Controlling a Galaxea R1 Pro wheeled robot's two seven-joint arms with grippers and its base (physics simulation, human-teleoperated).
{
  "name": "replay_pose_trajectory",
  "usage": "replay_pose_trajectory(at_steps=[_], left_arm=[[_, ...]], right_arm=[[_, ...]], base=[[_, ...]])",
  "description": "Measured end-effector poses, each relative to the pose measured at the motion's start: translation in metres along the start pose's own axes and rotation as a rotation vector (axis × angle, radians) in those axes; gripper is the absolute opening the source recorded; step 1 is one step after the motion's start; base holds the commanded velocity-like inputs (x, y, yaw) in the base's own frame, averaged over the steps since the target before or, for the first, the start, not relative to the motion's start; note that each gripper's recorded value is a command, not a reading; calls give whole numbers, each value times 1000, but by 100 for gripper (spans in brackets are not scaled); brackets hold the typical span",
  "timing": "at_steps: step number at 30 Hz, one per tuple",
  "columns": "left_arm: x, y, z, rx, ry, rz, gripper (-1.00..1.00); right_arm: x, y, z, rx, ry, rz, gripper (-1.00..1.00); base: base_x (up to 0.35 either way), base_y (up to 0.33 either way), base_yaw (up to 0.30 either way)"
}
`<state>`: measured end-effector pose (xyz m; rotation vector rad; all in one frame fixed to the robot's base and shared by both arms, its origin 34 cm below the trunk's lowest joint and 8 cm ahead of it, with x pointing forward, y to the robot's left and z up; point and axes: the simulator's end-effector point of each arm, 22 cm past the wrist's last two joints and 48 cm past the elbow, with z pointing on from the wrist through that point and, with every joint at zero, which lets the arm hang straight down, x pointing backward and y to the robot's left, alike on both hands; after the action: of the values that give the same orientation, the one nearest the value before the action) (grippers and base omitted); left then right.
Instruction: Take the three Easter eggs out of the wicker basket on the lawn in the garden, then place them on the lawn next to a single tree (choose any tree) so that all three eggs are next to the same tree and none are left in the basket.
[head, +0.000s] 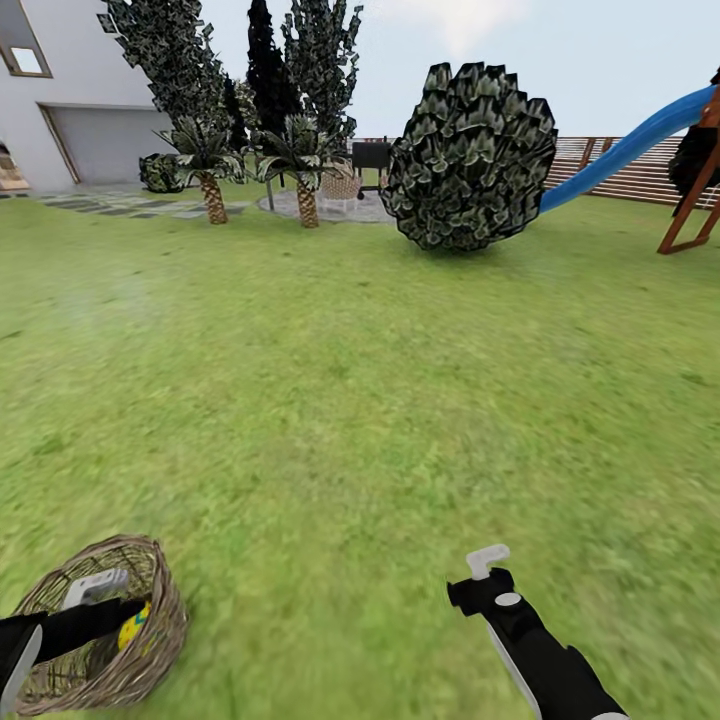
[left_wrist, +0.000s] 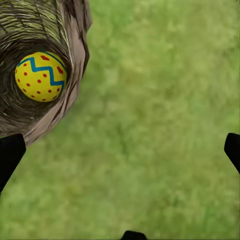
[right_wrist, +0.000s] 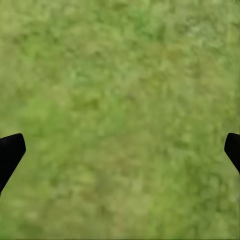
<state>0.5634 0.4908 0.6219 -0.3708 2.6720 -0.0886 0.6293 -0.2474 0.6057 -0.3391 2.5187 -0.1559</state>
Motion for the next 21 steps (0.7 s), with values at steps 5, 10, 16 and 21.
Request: replay_pose_trajectory(at_steps=[5, 10, 16, 21], left_arm=[[0, 1, 0, -1, -1, -3, 100], [0, 2, 0, -3, 0, -1, 100], [0, 2, 0, -5, 3, 3, 100], [1, -1, 1, -2, 5, 5, 100]], right_arm=[[0, 0, 0, 0, 0, -1, 100], [0, 1, 0, -1, 0, -1, 100], [0, 1, 0, -2, 0, 1, 100], [0, 2, 0, -3, 0, 2, 100]], base=[[38, 267, 0], [3, 323, 0], [0, 278, 0], [0, 39, 0]])
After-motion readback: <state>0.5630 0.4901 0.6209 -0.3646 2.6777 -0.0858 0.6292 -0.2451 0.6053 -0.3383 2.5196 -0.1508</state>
